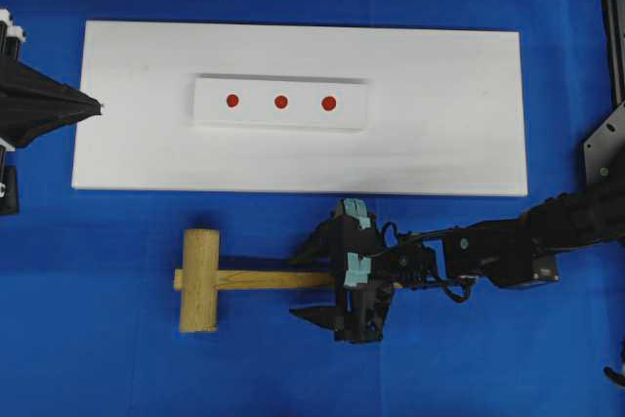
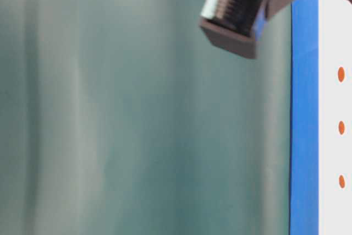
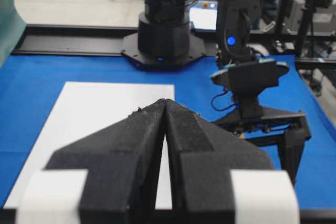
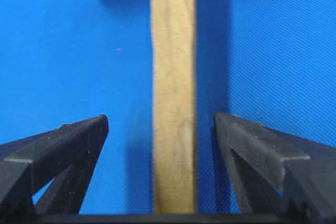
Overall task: Hit the mark with a hammer.
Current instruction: 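Lift the mallet with the right gripper and carry it over the board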
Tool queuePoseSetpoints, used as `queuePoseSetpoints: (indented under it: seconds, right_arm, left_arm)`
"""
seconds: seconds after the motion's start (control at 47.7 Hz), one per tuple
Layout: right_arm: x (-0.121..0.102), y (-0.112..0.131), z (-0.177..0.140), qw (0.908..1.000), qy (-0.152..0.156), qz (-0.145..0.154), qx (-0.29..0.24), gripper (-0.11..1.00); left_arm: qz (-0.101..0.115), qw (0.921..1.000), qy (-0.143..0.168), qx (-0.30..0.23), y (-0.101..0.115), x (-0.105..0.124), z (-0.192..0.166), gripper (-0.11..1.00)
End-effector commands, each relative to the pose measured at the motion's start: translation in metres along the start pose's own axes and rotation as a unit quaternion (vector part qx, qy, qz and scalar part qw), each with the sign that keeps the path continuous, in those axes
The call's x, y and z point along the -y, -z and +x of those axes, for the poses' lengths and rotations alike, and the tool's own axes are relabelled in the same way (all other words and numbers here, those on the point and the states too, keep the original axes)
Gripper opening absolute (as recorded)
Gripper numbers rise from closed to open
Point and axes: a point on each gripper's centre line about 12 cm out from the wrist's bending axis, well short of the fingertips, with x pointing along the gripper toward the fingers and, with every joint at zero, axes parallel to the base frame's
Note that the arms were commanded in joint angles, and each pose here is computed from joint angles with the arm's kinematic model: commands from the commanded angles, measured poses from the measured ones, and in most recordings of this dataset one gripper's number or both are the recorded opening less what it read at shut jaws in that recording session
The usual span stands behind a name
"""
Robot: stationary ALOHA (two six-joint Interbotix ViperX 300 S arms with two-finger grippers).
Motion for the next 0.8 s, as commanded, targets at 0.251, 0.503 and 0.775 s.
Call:
queuePoseSetpoints:
  seconds: [0.251, 0.503, 0.775]
  right_arm:
    - [0.000, -0.009, 0.003, 0.9997, 0.008, -0.008, 0.021, 0.83]
    - [-0.001, -0.013, 0.001, 0.9994, 0.007, -0.022, 0.025, 0.14]
    - [-0.016, -0.045, -0.023, 0.9978, -0.015, -0.014, 0.063, 0.10]
  left_arm:
    - [-0.005, 1.0000, 0.000, 0.006, -0.004, 0.000, 0.001, 0.00]
    - [-0.005, 1.0000, 0.000, 0.007, -0.004, 0.000, 0.001, 0.00]
    - [-0.005, 1.0000, 0.000, 0.007, -0.004, 0.000, 0.001, 0.00]
